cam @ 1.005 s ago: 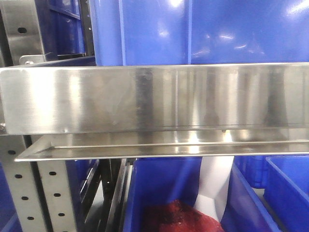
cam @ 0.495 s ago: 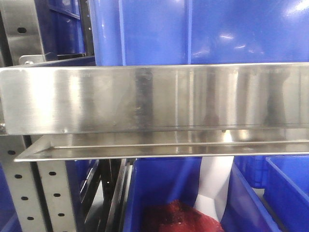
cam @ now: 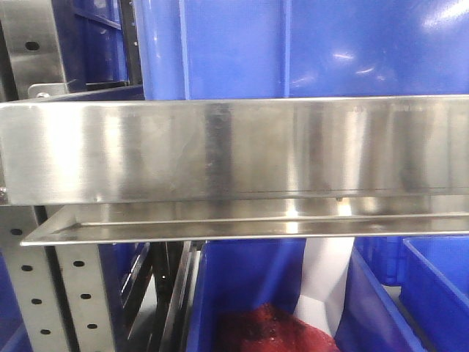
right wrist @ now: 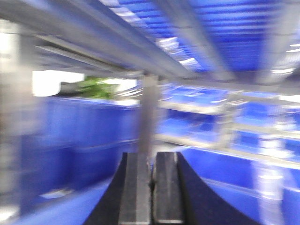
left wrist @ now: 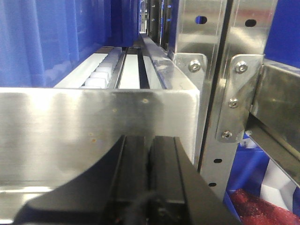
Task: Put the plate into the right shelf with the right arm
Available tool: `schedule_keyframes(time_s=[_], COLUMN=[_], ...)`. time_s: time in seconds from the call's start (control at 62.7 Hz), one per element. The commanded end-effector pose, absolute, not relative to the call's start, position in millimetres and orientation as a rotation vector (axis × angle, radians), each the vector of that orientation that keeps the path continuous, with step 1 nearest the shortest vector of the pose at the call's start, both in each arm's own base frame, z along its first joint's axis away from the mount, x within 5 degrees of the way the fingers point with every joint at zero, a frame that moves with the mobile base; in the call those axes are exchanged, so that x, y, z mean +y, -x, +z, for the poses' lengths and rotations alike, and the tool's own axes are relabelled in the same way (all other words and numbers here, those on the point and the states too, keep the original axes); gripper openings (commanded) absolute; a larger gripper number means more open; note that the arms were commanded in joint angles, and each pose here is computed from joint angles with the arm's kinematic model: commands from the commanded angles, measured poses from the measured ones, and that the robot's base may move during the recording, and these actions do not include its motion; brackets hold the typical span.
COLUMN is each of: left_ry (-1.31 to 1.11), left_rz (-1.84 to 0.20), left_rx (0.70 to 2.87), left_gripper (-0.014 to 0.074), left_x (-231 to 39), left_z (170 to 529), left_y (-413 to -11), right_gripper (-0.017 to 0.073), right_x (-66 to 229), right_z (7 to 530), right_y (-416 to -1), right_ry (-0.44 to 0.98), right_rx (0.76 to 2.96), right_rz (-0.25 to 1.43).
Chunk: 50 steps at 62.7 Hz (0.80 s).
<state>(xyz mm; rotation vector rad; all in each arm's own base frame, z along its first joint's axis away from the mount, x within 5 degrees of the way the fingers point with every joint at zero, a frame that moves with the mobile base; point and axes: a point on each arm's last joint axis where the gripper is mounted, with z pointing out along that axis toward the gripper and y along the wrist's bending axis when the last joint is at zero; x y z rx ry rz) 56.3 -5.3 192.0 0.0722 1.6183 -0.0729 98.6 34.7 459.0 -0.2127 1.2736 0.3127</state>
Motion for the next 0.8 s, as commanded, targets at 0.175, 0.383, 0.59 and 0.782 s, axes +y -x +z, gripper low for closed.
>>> schedule_keyframes(time_s=[0.175, 0.383, 0.59, 0.782], left_ry=[-0.065, -0.065, -0.065, -0.065], left_rz=[-0.083, -0.083, -0.083, -0.083], left_rx=[1.536, 1.536, 1.536, 1.536], left_gripper=[-0.0047, -0.0047, -0.0047, -0.0047], left_x=[-5.4, -5.4, -5.4, -5.4], left_z=[197.4, 197.4, 197.4, 197.4], left_y=[-56.3, -56.3, -56.3, -56.3], right_gripper=[0.0057, 0.0057, 0.0057, 0.0057], right_x=[7.4, 2.1, 2.6, 2.3], right_z=[403.1, 346.4, 296.1, 259.8], right_y=[-62.3, -51.8, -53.3, -54.2], right_ry=[0.03, -0.075, -0.081, -0.085], right_rx=[1.199, 1.197, 1.269, 1.29], right_rz=[0.165, 0.197, 0.204, 0.199])
